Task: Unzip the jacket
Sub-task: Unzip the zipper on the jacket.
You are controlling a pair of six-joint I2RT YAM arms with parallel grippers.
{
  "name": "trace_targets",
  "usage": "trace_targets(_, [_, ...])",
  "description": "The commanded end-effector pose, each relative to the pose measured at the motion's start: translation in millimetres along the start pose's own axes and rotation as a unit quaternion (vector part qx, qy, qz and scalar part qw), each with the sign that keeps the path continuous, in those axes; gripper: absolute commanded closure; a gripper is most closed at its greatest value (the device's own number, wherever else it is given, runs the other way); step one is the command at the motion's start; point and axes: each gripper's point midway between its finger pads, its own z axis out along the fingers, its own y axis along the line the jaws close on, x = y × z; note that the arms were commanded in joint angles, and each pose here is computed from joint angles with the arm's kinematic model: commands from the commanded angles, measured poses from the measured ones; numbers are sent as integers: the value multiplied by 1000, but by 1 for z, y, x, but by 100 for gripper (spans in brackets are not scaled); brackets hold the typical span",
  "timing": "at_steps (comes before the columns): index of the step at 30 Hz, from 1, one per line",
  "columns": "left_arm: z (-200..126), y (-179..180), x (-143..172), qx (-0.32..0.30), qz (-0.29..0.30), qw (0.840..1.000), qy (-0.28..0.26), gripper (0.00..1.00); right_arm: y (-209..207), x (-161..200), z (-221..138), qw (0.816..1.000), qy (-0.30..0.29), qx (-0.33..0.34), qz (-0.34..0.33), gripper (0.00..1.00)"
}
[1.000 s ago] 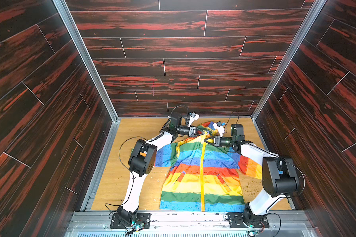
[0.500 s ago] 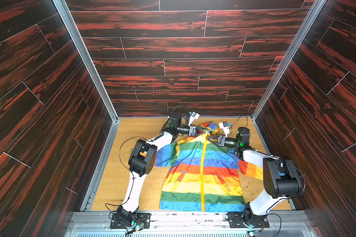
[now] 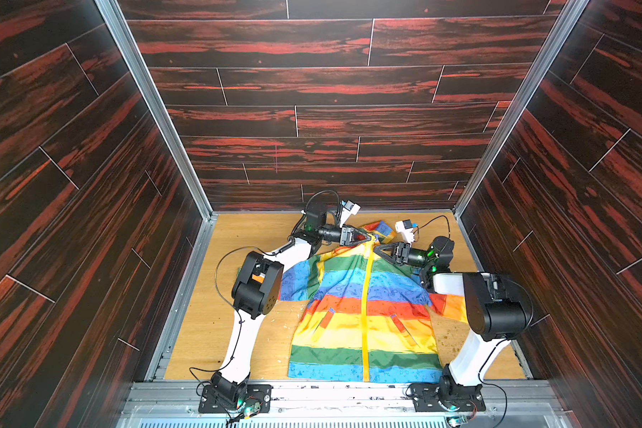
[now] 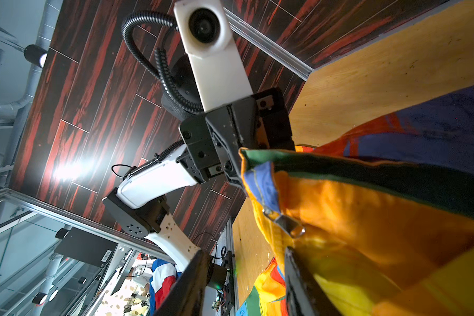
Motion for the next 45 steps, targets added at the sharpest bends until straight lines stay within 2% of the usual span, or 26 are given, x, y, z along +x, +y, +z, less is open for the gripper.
trace_targets(1, [-3,-25,-11,24,39,999,2,100,-7,-1,5,1000,11,-6,1,52])
trace_targets(22, [2,-32,-5,38,39,998,16,100,1,-15,14,999,19,-44,-4,52])
trace_targets(33, [0,-23,-7,23,35,999,9,100,16,-8,10,998,20,-55,-20,66])
trace_targets(39, [-1,-22,-8,21,34,999,7,100,16,-13,3,998,-1,-50,-26,69])
trace_targets(45, [0,-20,-6,20,32,999,7,100,20,-11,1,998,1,-52,-32,69])
